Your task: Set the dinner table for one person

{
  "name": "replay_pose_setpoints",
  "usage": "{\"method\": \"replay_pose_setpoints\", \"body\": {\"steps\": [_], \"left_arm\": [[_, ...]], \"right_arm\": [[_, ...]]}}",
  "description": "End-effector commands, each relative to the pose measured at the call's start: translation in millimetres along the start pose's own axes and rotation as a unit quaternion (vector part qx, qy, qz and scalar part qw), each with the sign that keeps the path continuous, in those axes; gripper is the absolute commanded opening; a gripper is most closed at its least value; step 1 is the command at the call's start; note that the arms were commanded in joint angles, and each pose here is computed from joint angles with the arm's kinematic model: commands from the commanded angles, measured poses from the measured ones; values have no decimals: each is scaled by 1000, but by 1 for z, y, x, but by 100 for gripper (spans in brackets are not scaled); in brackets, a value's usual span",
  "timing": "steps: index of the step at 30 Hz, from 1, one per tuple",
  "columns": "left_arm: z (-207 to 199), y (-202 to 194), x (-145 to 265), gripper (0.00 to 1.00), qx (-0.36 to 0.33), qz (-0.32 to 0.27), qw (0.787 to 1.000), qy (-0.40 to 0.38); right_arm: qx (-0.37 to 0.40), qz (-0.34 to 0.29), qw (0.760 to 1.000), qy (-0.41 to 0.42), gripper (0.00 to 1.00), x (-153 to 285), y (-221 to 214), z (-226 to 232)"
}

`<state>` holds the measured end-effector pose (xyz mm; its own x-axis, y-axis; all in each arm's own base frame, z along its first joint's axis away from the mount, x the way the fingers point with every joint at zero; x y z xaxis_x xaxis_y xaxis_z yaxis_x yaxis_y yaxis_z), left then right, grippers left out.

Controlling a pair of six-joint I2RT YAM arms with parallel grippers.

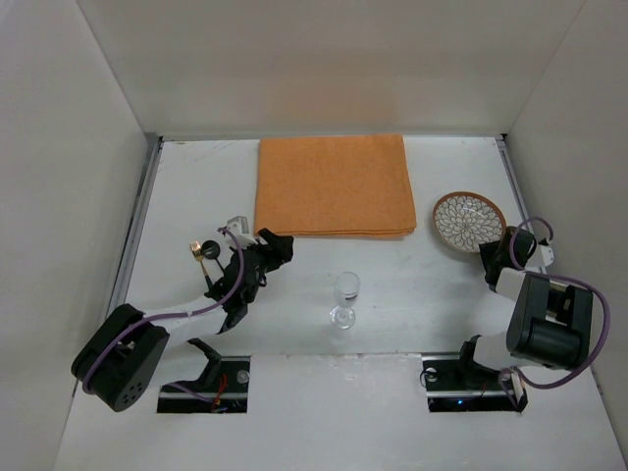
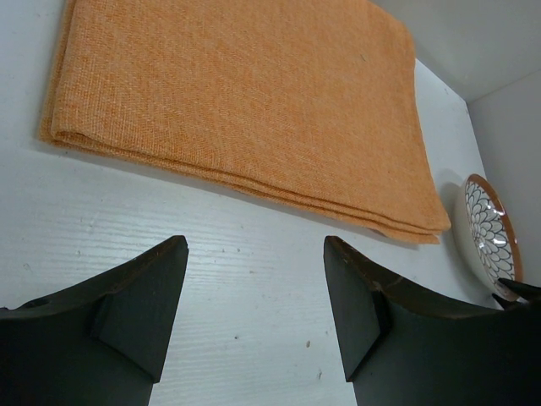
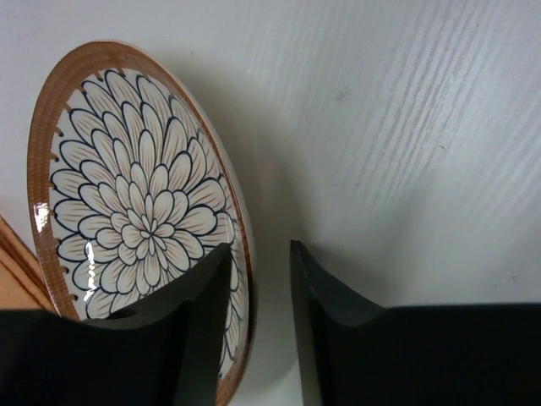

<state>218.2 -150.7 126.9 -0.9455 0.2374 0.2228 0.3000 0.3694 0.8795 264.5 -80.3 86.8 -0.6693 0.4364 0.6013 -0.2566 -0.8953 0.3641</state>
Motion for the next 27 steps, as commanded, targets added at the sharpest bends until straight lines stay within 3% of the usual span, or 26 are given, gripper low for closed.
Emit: {"method": "replay_pose_setpoints", "body": {"steps": [1,7,9,22,27], "left_arm": [[-3,9,-2,63,6,-29,1000,-8],[0,9,-2,63,9,-29,1000,-3],[2,10,-2,63,11,-30,999,-1],[4,10,-2,63,14,-31,999,2],[5,10,-3,63,15,-33,999,6]], "right_arm": [[-19,-7,998,53,34,-4,13,26],[-48,10,997,52,4,-8,22,21],[-60,8,996,59,0,-6,26,20],[-85,-13,958,272,0,81,51,81],[-47,46,943,325,0,108,27,122]]}}
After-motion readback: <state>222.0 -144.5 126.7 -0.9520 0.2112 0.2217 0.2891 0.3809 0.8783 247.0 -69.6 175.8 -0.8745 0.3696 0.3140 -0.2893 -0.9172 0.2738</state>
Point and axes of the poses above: each gripper's point midway between its finger pads, its own x axis back along the fingers, its own z axis along the line the jaws close on, y = z × x, the point moved 9 cm from there along x, back along the fingers, and after that the axes turned 14 degrees about -x, right-handed, at the moved point
